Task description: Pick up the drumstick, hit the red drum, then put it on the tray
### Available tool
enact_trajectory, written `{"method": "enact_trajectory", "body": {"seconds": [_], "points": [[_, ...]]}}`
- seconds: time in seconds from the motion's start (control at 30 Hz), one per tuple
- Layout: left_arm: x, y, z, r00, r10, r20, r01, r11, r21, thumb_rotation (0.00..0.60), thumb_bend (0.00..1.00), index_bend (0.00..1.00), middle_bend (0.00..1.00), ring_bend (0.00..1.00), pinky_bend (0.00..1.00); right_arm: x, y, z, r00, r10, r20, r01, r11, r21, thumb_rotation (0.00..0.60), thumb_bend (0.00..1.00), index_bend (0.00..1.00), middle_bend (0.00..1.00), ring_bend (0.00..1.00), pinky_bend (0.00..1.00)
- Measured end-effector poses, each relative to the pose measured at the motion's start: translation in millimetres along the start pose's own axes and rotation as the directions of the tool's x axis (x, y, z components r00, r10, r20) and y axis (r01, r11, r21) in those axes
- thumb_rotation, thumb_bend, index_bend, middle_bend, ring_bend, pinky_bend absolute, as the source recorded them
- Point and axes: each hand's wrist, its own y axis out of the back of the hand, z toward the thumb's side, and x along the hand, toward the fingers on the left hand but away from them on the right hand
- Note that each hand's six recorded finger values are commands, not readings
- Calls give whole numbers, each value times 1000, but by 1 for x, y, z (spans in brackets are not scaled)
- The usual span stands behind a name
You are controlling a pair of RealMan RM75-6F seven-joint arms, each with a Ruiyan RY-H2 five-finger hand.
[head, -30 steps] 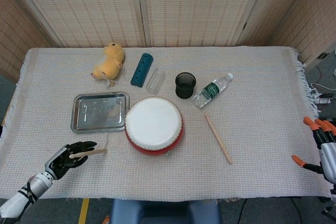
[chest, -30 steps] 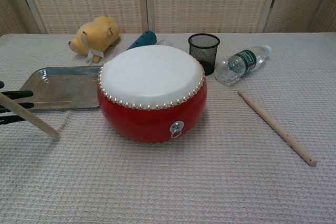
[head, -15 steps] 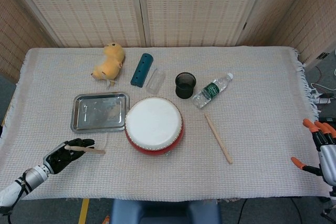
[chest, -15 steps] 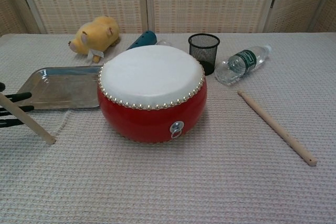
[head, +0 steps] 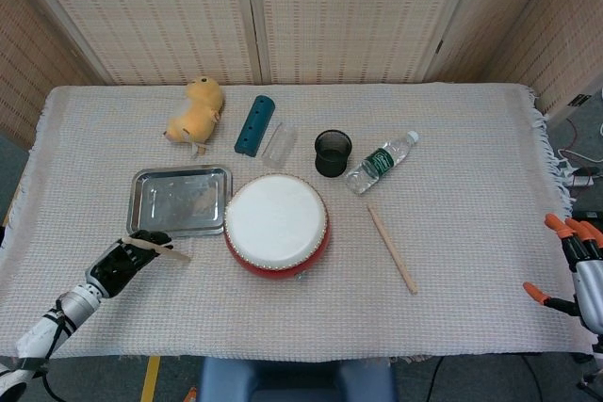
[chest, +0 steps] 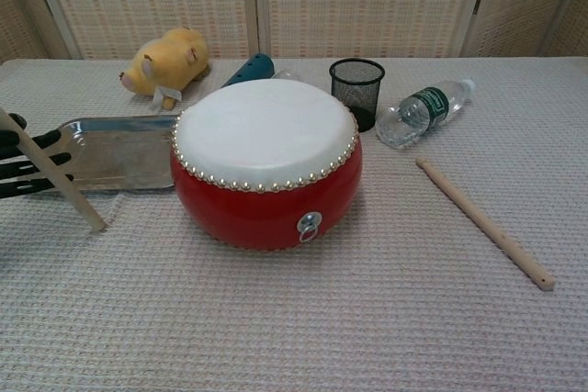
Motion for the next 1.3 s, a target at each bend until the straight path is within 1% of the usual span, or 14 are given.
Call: {"method": "enact_trajectory", "body": {"seconds": [0.1, 0.17, 0.23, 0.37, 0.47, 0.53, 0.73, 0.87, 1.0, 1.13, 1.3], "points": [[5, -1, -3, 1000, 13, -7, -13, 1000, -21, 600, 383, 569, 387, 283, 272, 0, 1, -1, 1000, -2, 2, 2, 1000, 0, 600, 96, 95, 160, 9, 97], [5, -1, -4, 1000, 12, -12, -12, 999, -35, 600, 383, 566, 405, 335, 359, 1, 2, -1, 1000, -5, 2, 5, 1000, 1, 600, 97, 95, 160, 9, 97], [4, -1, -4, 1000, 6, -15, -6, 999, -54, 600, 383, 564, 427, 369, 423, 1, 2, -2, 1000, -6, 3, 6, 1000, 1, 600, 97, 95, 161, 9, 97], [-1, 0, -1, 1000, -18, -20, 16, 995, -100, 600, 383, 562, 431, 369, 429, 0, 1, -1, 1000, -3, 2, 3, 1000, -1, 600, 97, 95, 161, 9, 97], [-8, 4, 3, 999, -32, -17, 30, 993, -115, 600, 383, 561, 431, 369, 427, 0, 0, 0, 1000, -3, -3, 3, 1000, -3, 600, 97, 95, 160, 9, 97], [-12, 8, 4, 999, -35, -20, 33, 994, -108, 600, 383, 561, 431, 370, 426, -1, 0, 1, 1000, -2, -6, 2, 1000, -3, 600, 96, 95, 161, 9, 97], [-16, 22, -1, 1000, -7, -22, 5, 997, -75, 600, 383, 562, 431, 370, 422, -1, -1, 2, 1000, 2, -8, -2, 1000, -4, 600, 97, 95, 160, 9, 97], [-15, 28, -8, 1000, 3, -2, -3, 999, -41, 600, 382, 564, 431, 369, 422, 0, -2, 2, 1000, 3, -6, -3, 1000, -4, 600, 97, 95, 160, 9, 97], [-13, 29, -14, 1000, -9, 27, 10, 999, -31, 600, 383, 564, 431, 369, 422, 0, -2, 3, 1000, 6, -9, -6, 1000, -4, 600, 97, 95, 161, 9, 97], [-10, 28, -16, 999, -14, 37, 14, 1000, -5, 600, 383, 558, 431, 369, 424, 1, -2, 3, 1000, 6, -7, -6, 1000, -4, 600, 96, 95, 160, 9, 97], [-4, 24, -22, 998, -21, 55, 21, 1000, 7, 600, 386, 528, 431, 370, 424, 2, -2, 3, 1000, 5, -3, -5, 1000, -4, 600, 96, 95, 161, 9, 97]]}}
